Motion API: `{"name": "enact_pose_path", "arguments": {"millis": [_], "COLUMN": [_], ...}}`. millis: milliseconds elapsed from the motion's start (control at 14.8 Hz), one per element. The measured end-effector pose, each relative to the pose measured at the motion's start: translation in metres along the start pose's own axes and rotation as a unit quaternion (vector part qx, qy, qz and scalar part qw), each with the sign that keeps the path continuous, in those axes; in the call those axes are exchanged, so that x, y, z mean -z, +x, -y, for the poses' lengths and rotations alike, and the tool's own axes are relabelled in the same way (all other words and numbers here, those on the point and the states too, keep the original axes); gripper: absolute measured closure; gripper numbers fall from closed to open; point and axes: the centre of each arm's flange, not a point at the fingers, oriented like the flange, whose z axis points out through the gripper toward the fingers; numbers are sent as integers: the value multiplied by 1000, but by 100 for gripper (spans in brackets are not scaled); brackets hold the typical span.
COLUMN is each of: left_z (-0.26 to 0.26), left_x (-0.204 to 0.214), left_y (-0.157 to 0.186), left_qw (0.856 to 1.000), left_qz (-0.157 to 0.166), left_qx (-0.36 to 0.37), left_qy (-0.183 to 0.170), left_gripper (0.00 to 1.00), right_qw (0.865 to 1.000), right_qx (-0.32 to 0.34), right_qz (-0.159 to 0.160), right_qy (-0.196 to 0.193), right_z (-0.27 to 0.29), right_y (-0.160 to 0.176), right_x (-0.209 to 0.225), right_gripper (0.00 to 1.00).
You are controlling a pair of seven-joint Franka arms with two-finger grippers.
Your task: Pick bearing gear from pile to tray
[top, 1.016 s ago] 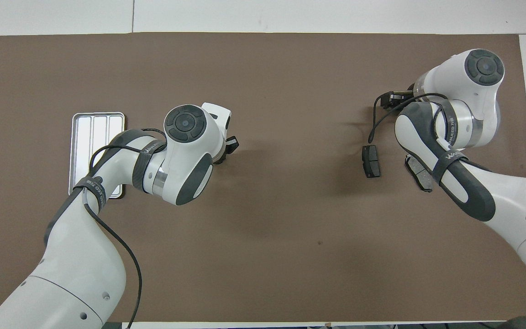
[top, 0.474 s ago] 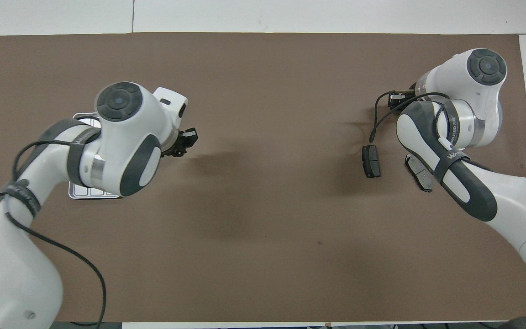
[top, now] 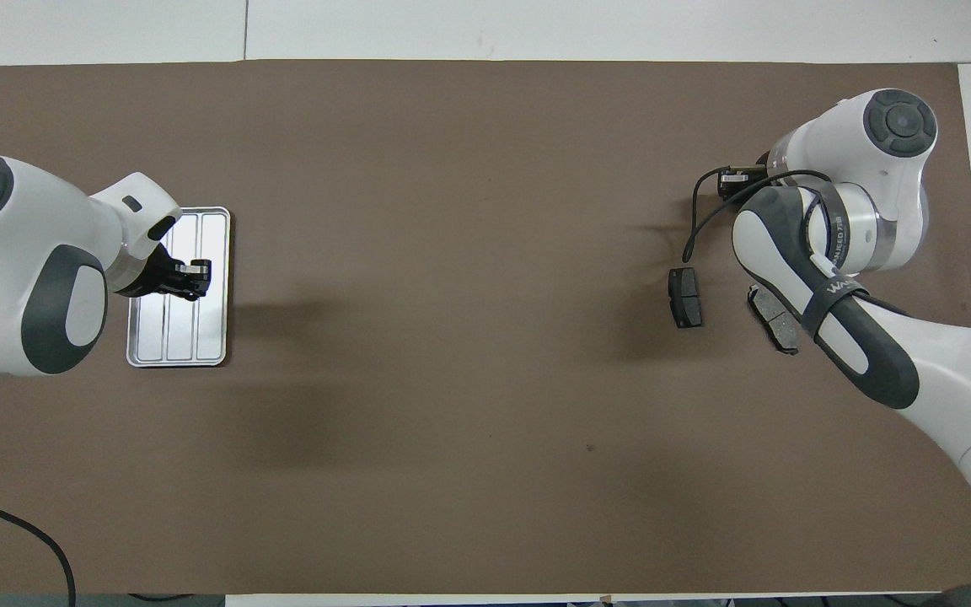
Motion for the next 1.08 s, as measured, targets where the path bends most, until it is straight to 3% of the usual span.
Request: {"name": "enact_pose_path", "arguments": {"millis": [203, 474, 610, 813, 1084], "left_z": [19, 36, 45, 46, 49], "left_x": [-26, -47, -53, -66, -72], "left_y": [-9, -19, -23, -30, -34], "left_qw": [999, 998, 998, 998, 998], "left_qz": [-6, -6, -7, -10, -7], "left_qx": [-41, -61, -60, -59, -56], "left_qy": [0, -1, -1, 0, -1], "left_gripper": [76, 76, 76, 76, 76], "right_qw": [1000, 996, 994, 988, 964], "right_qx": [7, 9, -32, -123, -256], "right_qz": [26, 81, 95, 90, 73], "right_qy": [-6, -26, -36, -23, 5], "right_z": [10, 60, 95, 180, 300], "right_y": [5, 6, -6, -34, -87], "right_x": [24, 129, 168, 202, 217], "right_gripper": [65, 65, 65, 65, 65]}}
